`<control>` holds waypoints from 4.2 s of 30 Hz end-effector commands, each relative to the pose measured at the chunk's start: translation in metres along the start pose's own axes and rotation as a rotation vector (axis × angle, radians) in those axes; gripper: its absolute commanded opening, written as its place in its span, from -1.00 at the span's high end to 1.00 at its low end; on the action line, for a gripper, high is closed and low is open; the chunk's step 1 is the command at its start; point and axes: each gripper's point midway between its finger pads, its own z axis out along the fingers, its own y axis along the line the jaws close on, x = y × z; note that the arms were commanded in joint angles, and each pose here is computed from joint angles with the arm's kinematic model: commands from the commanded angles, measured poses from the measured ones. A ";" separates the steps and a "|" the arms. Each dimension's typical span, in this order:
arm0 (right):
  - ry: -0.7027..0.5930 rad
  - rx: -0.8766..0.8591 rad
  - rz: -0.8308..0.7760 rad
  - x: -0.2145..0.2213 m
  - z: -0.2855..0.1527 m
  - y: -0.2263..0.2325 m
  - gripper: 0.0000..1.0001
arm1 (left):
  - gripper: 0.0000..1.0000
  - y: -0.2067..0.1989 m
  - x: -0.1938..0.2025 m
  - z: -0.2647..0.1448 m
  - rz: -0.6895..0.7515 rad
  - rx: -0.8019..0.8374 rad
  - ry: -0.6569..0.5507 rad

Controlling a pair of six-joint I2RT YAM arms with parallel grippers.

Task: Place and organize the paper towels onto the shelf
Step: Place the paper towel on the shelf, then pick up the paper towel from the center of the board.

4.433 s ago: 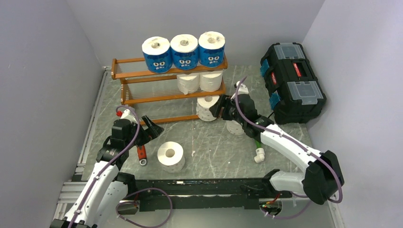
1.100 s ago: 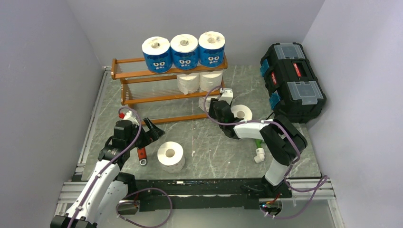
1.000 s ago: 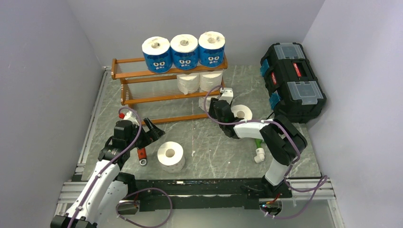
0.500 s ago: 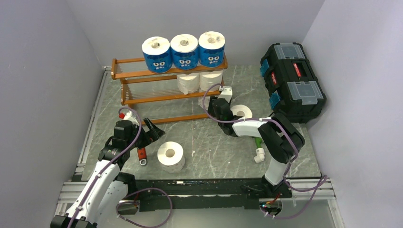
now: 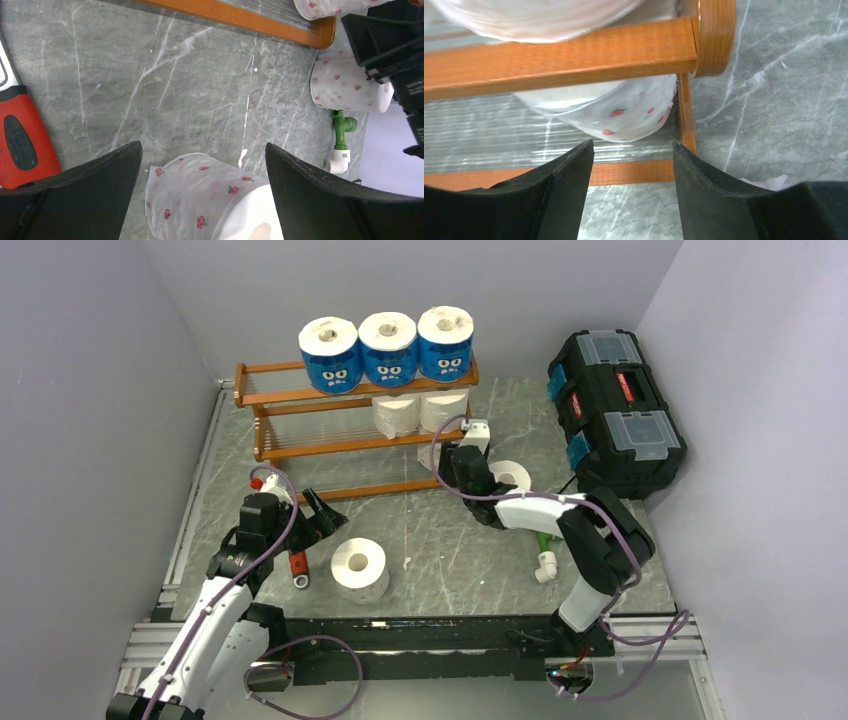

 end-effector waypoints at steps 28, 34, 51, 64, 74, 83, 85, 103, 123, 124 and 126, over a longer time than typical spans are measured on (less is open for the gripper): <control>0.212 -0.182 0.180 -0.030 -0.163 -0.019 -0.86 | -0.98 0.000 -0.031 -0.030 0.013 -0.050 -0.189; 0.113 0.098 0.225 -0.057 -0.161 -0.075 -0.82 | -0.95 0.007 -0.026 -0.026 -0.026 -0.102 -0.148; 0.141 0.289 0.551 -0.045 -0.122 -0.157 -0.64 | -0.93 0.015 -0.020 -0.014 -0.102 -0.090 -0.162; 0.185 0.268 0.487 -0.042 -0.106 -0.155 -0.62 | -0.96 0.012 -0.018 -0.007 -0.088 -0.058 -0.156; 0.221 0.207 0.467 -0.036 -0.099 -0.145 -0.57 | -0.96 0.012 -0.016 -0.004 -0.093 -0.057 -0.141; 0.238 0.190 0.461 -0.032 -0.095 -0.142 -0.52 | -0.96 0.013 -0.014 -0.003 -0.091 -0.066 -0.125; 0.241 0.189 0.461 -0.031 -0.095 -0.142 -0.50 | -0.96 0.013 -0.014 -0.003 -0.090 -0.068 -0.122; 0.260 0.171 0.453 -0.027 -0.096 -0.138 -0.33 | -0.96 0.012 -0.012 -0.002 -0.095 -0.061 -0.112; 0.298 0.165 0.432 -0.015 -0.098 -0.134 0.00 | -0.95 0.012 -0.009 0.000 -0.104 -0.055 -0.099; 0.301 0.168 0.430 -0.013 -0.098 -0.135 0.02 | -0.95 0.013 -0.008 0.001 -0.106 -0.056 -0.097; 0.303 0.168 0.430 -0.013 -0.098 -0.135 0.07 | -0.95 0.013 -0.008 0.001 -0.106 -0.055 -0.097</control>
